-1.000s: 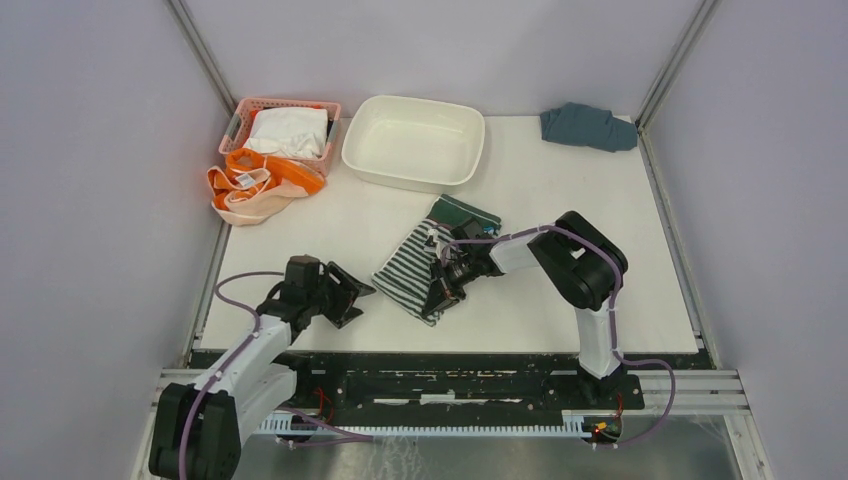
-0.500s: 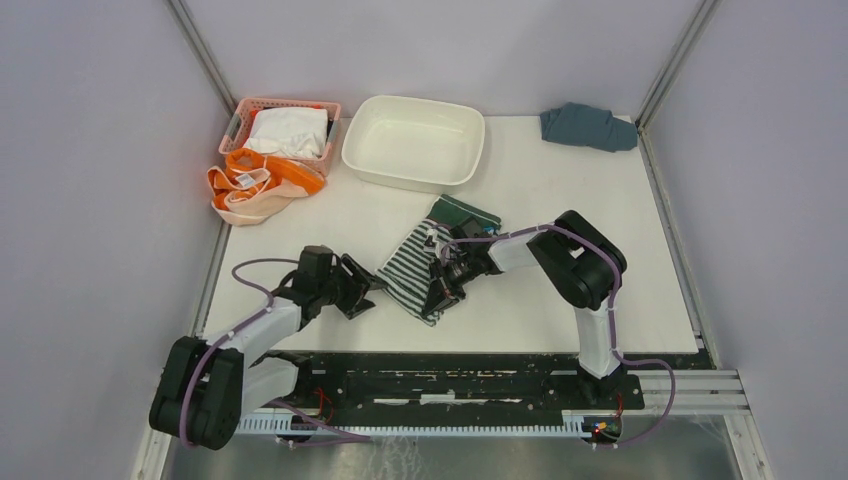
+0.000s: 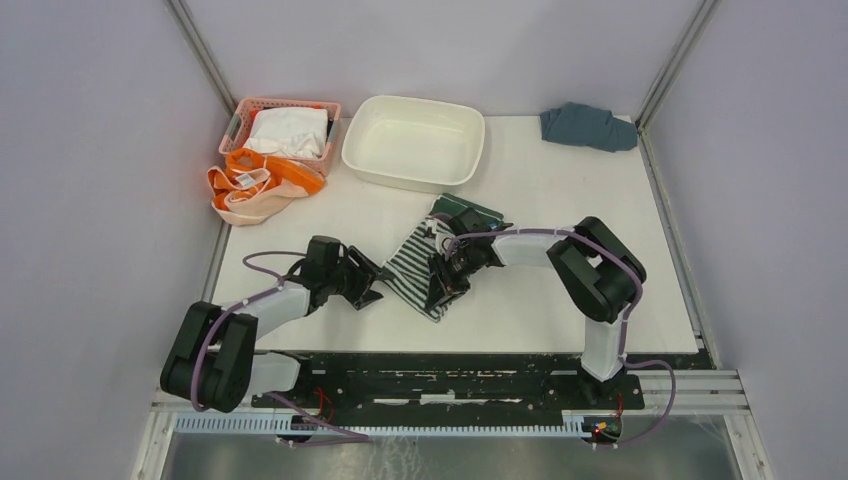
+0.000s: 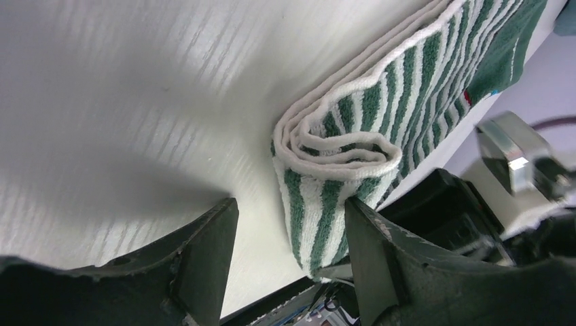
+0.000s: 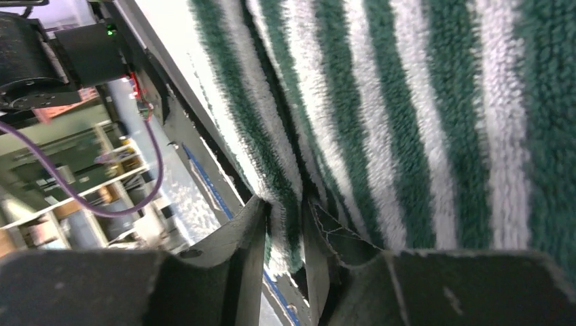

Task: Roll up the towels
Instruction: Roll the towel at the center of the board.

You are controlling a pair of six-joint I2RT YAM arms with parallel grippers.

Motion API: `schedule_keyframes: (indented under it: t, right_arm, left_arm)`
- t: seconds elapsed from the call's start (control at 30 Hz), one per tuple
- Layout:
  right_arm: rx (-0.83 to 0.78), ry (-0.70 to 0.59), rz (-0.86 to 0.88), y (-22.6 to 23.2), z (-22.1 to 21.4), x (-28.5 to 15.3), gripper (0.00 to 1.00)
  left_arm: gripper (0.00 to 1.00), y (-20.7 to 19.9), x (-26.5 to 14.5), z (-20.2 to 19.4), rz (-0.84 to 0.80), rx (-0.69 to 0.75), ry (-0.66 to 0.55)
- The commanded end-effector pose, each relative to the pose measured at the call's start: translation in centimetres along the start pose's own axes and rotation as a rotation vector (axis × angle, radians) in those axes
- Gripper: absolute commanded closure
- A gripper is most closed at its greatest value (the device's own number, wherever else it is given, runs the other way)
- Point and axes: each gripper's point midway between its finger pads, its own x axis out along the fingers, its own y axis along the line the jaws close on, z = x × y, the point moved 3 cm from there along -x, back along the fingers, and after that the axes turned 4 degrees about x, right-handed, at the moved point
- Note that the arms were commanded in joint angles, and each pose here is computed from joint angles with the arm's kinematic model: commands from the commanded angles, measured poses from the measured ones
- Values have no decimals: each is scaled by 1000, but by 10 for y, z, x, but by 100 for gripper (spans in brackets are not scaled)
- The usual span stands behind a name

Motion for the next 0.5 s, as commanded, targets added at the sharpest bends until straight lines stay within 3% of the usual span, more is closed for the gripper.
schedule_keyframes:
  t: [0.0, 0.13, 0.2, 0.47]
  right_arm:
    - [-193, -116, -163, 22, 18, -26, 64]
    - [-328, -201, -317, 35, 22, -42, 58]
    - [-400, -236, -398, 41, 22, -46, 46]
    - [-673, -262, -501, 81, 9, -23, 47]
  left_arm:
    - [33, 19, 9, 0, 109, -45, -7]
    - [33, 26, 11, -1, 139, -58, -6]
    - [33, 27, 12, 0, 150, -60, -6]
    - [34, 34, 14, 1, 193, -63, -10]
